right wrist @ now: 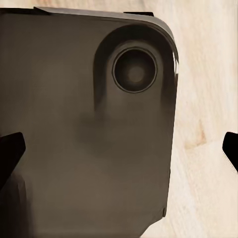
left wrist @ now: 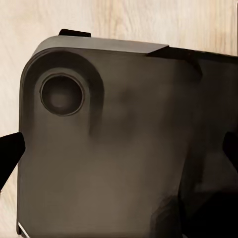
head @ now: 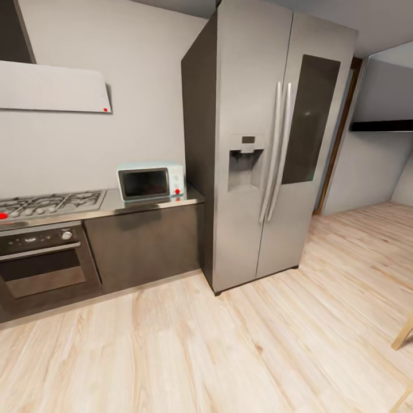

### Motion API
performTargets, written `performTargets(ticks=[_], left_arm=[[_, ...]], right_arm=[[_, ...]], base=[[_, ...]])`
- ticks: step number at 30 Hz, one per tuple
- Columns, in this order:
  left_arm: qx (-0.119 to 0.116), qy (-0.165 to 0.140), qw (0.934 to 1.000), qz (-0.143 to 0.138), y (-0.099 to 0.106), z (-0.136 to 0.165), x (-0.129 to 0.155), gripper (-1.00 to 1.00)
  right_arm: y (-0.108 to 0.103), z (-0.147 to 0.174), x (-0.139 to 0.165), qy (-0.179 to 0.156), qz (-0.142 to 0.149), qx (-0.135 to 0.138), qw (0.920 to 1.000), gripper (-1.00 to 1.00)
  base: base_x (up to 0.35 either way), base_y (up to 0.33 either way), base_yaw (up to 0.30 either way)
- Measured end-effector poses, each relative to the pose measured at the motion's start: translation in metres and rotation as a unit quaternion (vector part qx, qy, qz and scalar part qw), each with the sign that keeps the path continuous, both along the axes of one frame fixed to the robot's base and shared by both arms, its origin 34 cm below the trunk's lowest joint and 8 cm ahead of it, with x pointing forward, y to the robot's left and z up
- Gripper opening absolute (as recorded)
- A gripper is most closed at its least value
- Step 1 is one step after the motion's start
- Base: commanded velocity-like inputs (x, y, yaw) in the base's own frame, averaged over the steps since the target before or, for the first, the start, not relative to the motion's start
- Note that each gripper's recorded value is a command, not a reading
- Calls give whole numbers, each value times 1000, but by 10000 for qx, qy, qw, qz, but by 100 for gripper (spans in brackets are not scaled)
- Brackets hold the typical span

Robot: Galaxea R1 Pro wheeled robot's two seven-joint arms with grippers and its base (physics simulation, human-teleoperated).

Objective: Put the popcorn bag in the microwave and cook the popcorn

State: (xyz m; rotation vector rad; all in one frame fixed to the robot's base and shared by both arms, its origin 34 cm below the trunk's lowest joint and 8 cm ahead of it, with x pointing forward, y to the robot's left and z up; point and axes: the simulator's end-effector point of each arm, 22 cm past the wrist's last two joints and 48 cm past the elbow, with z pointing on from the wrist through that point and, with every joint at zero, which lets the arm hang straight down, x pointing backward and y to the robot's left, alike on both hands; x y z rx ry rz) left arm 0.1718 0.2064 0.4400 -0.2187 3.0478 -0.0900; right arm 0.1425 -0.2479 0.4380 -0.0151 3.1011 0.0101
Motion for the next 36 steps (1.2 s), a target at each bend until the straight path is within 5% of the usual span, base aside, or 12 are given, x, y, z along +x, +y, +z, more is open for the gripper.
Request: performTargets(ticks=[36], left_arm=[[7, 6, 10000, -6, 1, 0, -1, 100]], right_arm=[[3, 0, 0, 0, 2, 17, 10000, 100]], base=[[216, 0, 0]])
